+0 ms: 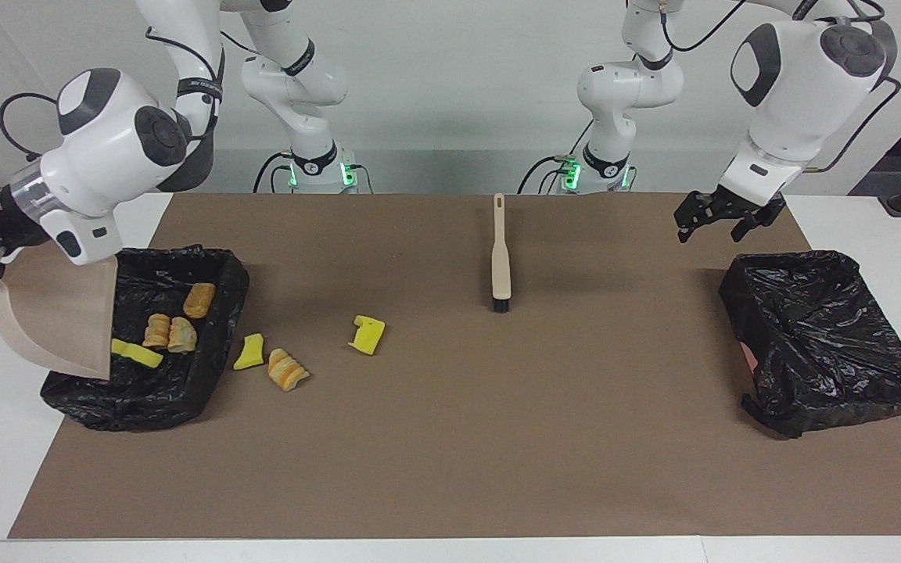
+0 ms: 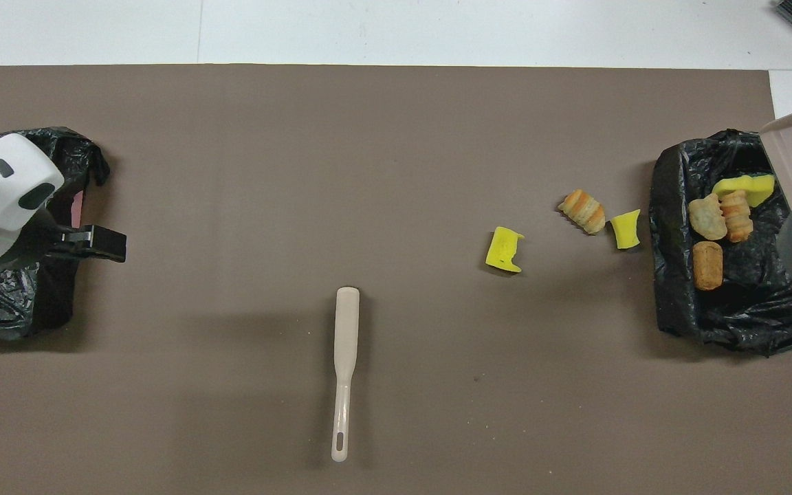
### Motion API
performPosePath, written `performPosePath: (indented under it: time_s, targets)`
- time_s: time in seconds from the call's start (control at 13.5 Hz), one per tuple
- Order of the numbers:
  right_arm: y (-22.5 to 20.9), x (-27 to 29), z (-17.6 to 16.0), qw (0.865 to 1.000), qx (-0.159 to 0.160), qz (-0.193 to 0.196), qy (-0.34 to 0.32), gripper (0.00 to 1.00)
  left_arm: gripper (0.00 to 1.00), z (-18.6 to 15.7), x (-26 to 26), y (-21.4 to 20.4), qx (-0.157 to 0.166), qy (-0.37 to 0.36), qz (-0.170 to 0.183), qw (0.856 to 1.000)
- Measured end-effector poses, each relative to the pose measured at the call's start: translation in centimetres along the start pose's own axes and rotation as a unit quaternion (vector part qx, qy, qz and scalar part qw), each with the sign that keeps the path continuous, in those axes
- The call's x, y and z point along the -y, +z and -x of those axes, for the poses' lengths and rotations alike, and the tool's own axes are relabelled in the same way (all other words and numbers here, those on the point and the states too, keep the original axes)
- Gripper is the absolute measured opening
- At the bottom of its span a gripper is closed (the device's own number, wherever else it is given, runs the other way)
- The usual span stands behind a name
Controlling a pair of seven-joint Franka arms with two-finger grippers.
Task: Sweep and dump trash in bin
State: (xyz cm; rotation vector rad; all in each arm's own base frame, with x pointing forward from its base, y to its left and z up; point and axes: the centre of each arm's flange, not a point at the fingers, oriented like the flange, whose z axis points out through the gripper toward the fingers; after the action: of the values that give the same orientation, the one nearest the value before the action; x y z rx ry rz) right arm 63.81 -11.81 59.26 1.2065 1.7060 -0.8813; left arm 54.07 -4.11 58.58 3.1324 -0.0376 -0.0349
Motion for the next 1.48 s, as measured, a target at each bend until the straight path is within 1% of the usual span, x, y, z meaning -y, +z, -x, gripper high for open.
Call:
performPosePath:
  time_s: [0.07, 0.22, 0.3, 0.37, 0.45, 0.59, 0.67, 0.74, 0.82, 0.89, 0.97, 1.04, 1.11, 1.19, 1.34, 1.41, 1.48]
  targets:
    - [-0.8, -0.1, 0.0, 1.0, -0.016, 0.006, -0.003, 0.32, 1.0, 0.0, 0.6, -1.2, -0.006, -0.005, 0.0, 1.0]
    - [-1.2, 0.1, -0.6, 0.997, -0.076, 0.006, -0.009, 0.32, 1.0, 0.2, 1.4, -2.5, -0.014, -0.013, 0.001, 1.0]
    - [-1.0, 0.3, -0.9, 0.995, -0.103, 0.003, -0.006, 0.32, 1.0, 0.4, 1.4, -2.8, -0.01, -0.013, 0.0, 1.0]
    - [-0.6, 0.6, -1.2, 0.991, -0.134, -0.003, 0.003, 0.32, 1.0, 0.8, 1.4, -3.2, -0.002, -0.013, 0.0, 1.0]
    - [-0.2, 0.9, -1.6, 0.985, -0.172, -0.011, 0.018, 0.32, 1.0, 1.2, 1.2, -3.9, -0.001, -0.012, -0.001, 1.0]
    - [0.2, 1.3, -2.1, 0.975, -0.219, -0.022, 0.037, 0.32, 1.0, 1.7, 1.1, -4.9, -0.005, -0.011, -0.001, 1.0]
    - [0.4, 1.5, -2.3, 0.968, -0.243, -0.024, 0.049, 0.32, 1.0, 2.0, 1.1, -5.1, -0.005, -0.01, -0.002, 1.0]
    - [0.7, 1.6, -2.5, 0.959, -0.274, -0.026, 0.064, 0.32, 1.0, 2.1, 1.0, -5.3, -0.006, -0.01, -0.002, 1.0]
    - [1.0, 1.8, -2.7, 0.947, -0.308, -0.028, 0.084, 0.32, 1.0, 2.1, 1.0, -5.3, -0.006, -0.01, -0.002, 1.0]
    - [1.3, 2.0, -2.9, 0.936, -0.332, -0.034, 0.111, 0.32, 1.0, 2.1, 0.9, -5.3, -0.006, -0.01, -0.002, 1.0]
    - [1.6, 2.2, -3.0, 0.926, -0.343, -0.05, 0.15, 0.32, 1.0, 2.1, 1.0, -5.3, -0.006, -0.01, -0.002, 1.0]
    - [1.5, 2.3, -3.5, 0.915, -0.348, -0.072, 0.189, 0.32, 1.0, 2.1, 1.1, -5.3, -0.006, -0.011, -0.002, 1.0]
    - [1.3, 2.2, -4.2, 0.902, -0.354, -0.097, 0.229, 0.32, 1.0, 2.1, 1.2, -5.3, -0.006, -0.012, -0.002, 1.0]
    - [0.8, 2.1, -5.1, 0.883, -0.364, -0.127, 0.268, 0.32, 1.0, 2.1, 1.2, -5.3, -0.006, -0.012, -0.002, 1.0]
    - [-0.5, 1.9, -7.1, 0.832, -0.374, -0.2, 0.357, 0.32, 1.0, 2.1, 1.2, -5.3, -0.006, -0.012, -0.002, 1.0]
    - [-1.7, 1.7, -8.4, 0.801, -0.374, -0.241, 0.401, 0.32, 1.0, 2.1, 1.2, -5.3, -0.006, -0.012, -0.002, 1.0]
    - [-3.5, 1.1, -9.6, 0.771, -0.369, -0.274, 0.44, 0.32, 1.0, 2.1, 1.2, -5.3, -0.006, -0.012, -0.002, 1.0]
